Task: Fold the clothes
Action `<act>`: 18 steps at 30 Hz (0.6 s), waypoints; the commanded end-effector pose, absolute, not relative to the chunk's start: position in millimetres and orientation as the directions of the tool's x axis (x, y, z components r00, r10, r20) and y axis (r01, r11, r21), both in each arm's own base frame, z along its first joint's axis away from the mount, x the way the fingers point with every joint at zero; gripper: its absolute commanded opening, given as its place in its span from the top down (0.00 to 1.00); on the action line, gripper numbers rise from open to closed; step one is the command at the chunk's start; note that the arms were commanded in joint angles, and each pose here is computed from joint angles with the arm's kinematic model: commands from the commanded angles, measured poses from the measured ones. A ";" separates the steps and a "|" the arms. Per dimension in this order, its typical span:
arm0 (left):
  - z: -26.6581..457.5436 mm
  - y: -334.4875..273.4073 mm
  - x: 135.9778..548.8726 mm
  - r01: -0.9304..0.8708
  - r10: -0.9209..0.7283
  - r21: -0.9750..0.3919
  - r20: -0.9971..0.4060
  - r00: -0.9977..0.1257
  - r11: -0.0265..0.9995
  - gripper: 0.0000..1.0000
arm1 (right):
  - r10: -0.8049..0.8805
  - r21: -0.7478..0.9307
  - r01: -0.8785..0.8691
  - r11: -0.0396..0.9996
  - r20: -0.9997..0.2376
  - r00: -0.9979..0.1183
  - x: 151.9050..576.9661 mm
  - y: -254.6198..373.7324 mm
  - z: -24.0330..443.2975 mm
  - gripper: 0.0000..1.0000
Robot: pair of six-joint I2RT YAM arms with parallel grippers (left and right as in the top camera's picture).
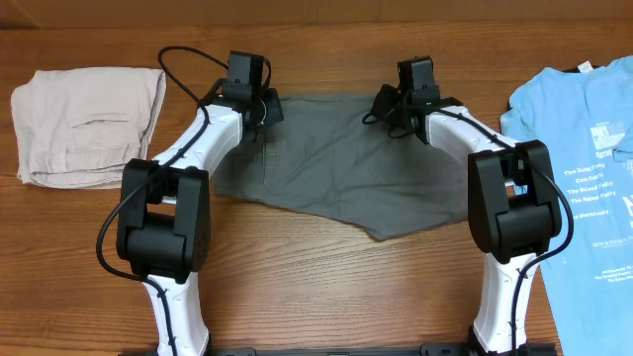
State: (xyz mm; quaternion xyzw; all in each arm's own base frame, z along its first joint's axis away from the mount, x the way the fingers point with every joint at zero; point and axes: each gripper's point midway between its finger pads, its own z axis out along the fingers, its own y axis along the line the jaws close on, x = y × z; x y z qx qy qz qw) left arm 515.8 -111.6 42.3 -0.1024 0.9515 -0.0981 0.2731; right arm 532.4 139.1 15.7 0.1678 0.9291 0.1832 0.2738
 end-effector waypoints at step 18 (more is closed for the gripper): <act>149.6 -112.0 537.8 -0.060 -0.186 -0.208 -0.662 -0.726 0.976 0.96 | 0.304 0.295 0.147 0.944 -0.608 -0.733 542.8 90.6 103.0 0.96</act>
